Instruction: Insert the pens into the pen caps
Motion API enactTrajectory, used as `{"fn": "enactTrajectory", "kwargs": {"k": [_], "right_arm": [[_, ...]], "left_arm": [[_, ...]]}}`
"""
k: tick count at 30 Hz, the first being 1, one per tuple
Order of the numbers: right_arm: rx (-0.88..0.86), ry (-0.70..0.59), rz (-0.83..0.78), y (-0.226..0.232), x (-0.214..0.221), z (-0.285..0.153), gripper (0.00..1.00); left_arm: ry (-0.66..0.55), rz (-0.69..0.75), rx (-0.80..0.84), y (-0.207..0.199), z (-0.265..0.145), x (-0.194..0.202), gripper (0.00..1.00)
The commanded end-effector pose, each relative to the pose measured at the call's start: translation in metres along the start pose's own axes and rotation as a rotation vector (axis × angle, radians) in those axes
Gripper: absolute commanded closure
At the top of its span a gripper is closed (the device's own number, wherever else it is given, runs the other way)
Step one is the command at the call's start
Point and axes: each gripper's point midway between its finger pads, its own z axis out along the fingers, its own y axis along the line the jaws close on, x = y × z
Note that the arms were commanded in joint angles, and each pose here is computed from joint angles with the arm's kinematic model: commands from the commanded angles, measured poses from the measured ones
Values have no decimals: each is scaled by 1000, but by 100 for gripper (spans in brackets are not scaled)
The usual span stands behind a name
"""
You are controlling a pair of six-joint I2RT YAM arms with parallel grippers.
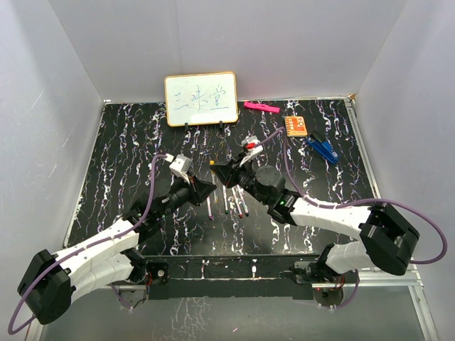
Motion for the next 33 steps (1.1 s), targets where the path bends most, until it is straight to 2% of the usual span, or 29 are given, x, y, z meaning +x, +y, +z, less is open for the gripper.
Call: {"fn": "enactTrajectory", "kwargs": {"k": [1,10,19,24,33], "right_arm": [[53,367,-78,-13,104,-25,100],[105,402,-131,-11,115,-25,100],[117,317,-135,-1,80,-9,100],[95,243,-176,14,46,13,84],[136,74,-243,25,-27,25,55]], "left_arm": [[-406,70,76,-41,-16,-127,100],[-398,98,11,-30,-15,-128,100],[-263,60,-56,-12,-7,-94,100],[-168,31,-90,-1,-6,-66,100],[-111,13,-175,22,-18,-36,100]]}}
